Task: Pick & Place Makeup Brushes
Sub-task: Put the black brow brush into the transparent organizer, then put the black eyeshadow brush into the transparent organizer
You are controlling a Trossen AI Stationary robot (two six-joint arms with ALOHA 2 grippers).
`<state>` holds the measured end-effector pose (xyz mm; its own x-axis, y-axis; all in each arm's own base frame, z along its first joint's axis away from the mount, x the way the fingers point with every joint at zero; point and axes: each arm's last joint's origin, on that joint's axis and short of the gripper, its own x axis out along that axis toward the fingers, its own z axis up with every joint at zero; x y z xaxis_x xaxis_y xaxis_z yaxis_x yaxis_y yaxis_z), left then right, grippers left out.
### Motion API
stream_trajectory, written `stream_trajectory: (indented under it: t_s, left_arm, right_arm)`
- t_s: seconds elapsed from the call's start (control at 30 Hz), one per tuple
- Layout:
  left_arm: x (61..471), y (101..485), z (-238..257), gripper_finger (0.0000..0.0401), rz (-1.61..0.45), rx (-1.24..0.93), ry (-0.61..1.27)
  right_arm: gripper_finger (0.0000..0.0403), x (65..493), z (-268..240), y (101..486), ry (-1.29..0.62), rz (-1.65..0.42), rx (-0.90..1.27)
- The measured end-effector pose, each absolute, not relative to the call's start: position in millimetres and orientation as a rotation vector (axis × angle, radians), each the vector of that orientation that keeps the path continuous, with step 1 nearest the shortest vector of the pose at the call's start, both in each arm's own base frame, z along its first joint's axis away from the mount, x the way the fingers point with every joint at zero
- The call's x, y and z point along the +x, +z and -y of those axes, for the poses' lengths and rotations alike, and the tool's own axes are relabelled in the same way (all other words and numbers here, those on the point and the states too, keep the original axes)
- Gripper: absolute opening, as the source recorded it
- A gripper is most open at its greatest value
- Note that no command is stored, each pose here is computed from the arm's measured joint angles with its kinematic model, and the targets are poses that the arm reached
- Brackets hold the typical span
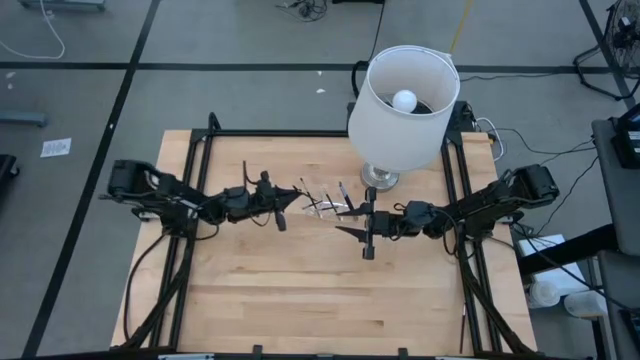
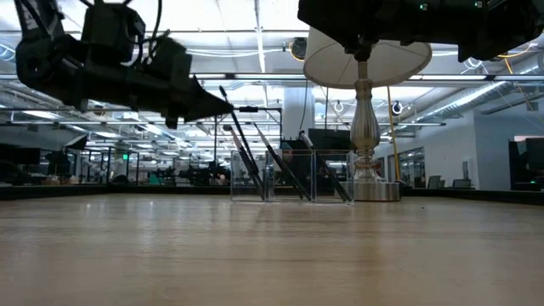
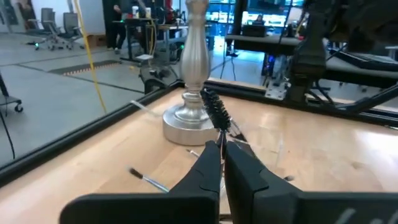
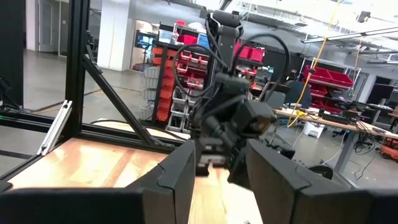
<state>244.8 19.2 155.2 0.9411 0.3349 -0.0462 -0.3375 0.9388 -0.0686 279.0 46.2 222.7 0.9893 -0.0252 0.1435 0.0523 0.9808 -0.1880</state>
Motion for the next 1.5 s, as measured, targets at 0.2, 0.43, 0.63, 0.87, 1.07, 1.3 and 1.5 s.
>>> stream_trajectory:
  t_s: [0.2, 0.43, 0.63, 0.87, 1.07, 1.3, 1.5]
  left_arm:
    - [250.4, 136.5, -25.6, 0.0005, -0.043, -0.126, 0.371]
    - [257.7, 119.4, -28.6, 0.0005, -0.052, -0.176, 0.379]
    - [263.1, 114.0, -28.5, 0.0007, -0.063, -0.206, 0.353]
    - [263.1, 117.7, -26.2, 0.0089, -0.07, -0.192, 0.286]
    - [260.7, 137.0, -24.8, 0.016, -0.025, -0.159, 0.245]
    - [242.9, 176.9, -6.2, 0.0193, -0.055, -0.01, 0.086]
    - [212.9, 194.0, 16.4, 0.017, -0.215, 0.06, -0.074]
  right_arm:
    - [0.0132, 279.0, -46.2, 222.7, -0.039, 0.141, -0.193]
    - [0.0132, 279.1, -46.2, 222.6, -0.039, 0.141, -0.193]
    - [0.0132, 279.1, -46.2, 222.6, -0.039, 0.141, -0.193]
    - [0.0132, 279.1, -46.2, 222.6, -0.039, 0.14, -0.193]
    - [0.0132, 279.2, -46.2, 221.6, -0.037, 0.13, -0.194]
    - [0.0132, 279.2, -48.1, 218.9, -0.028, 0.102, -0.196]
    - [0.0132, 278.9, -52.7, 212.5, -0.003, 0.038, -0.178]
